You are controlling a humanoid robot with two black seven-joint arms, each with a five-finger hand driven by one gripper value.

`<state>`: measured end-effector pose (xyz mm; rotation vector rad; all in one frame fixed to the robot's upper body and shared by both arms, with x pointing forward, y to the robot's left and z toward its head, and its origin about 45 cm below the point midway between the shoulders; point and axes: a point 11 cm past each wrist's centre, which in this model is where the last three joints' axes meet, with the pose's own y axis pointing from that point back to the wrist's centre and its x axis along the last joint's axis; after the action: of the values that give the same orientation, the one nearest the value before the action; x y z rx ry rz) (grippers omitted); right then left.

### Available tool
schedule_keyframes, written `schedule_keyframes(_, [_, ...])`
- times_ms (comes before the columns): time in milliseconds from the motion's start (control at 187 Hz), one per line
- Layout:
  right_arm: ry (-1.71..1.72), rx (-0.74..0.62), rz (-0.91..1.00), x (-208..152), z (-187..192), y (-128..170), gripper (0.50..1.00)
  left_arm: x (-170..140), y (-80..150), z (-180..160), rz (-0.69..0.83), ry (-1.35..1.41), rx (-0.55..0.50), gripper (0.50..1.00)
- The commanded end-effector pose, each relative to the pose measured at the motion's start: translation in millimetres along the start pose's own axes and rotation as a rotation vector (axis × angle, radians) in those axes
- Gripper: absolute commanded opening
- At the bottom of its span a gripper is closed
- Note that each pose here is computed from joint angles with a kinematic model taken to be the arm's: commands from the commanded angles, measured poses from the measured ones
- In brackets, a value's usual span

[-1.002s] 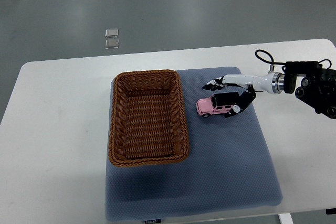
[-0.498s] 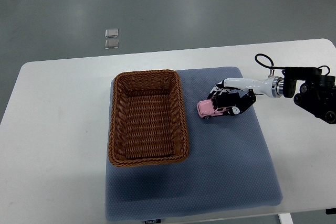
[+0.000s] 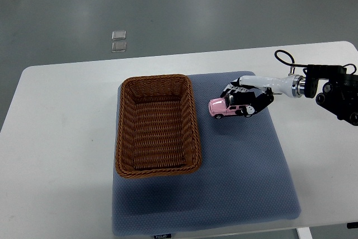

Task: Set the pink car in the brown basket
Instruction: 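Lift the pink car with the right hand and carry it over the basket, then lower the car into the wicker basket and open the right hand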

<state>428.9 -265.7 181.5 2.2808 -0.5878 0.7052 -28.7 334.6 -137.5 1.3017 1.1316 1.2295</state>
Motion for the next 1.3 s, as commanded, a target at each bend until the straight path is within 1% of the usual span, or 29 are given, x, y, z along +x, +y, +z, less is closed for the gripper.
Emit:
schedule_keyframes(0, [-0.027, 0.023, 0.035, 13, -6, 1, 0.5, 0, 0, 0, 0.0, 0.0, 0.0, 1.0])
schedule_keyframes(123, [-0.048, 0.062, 0.06, 32, -20, 2, 0.5, 0, 0, 0, 0.0, 0.0, 0.0, 1.0])
schedule_keyframes(236, [-0.067, 0.13, 0.092, 49, -35, 4, 0.5, 0, 0, 0, 0.0, 0.0, 0.0, 1.0])
schedule_keyframes(616, [-0.021, 0.246, 0.072, 58, -91, -31, 0.5, 0, 0, 0, 0.0, 0.0, 0.0, 1.0])
schedule_keyframes(798, [0.009, 0.287, 0.035, 44, -116, -56, 0.5, 0, 0, 0, 0.0, 0.0, 0.0, 1.0])
schedule_keyframes(927, [0.018, 0.303, 0.028, 38, -124, -63, 0.5, 0, 0, 0, 0.0, 0.0, 0.0, 1.0])
schedule_keyframes(986, [0.029, 0.308, 0.003, 29, -128, -70, 0.5, 0, 0, 0, 0.001, 0.0, 0.0, 1.0])
schedule_keyframes(1296, [0.044, 0.287, -0.057, 7, -123, -78, 0.5, 0, 0, 0, 0.0, 0.0, 0.0, 1.0])
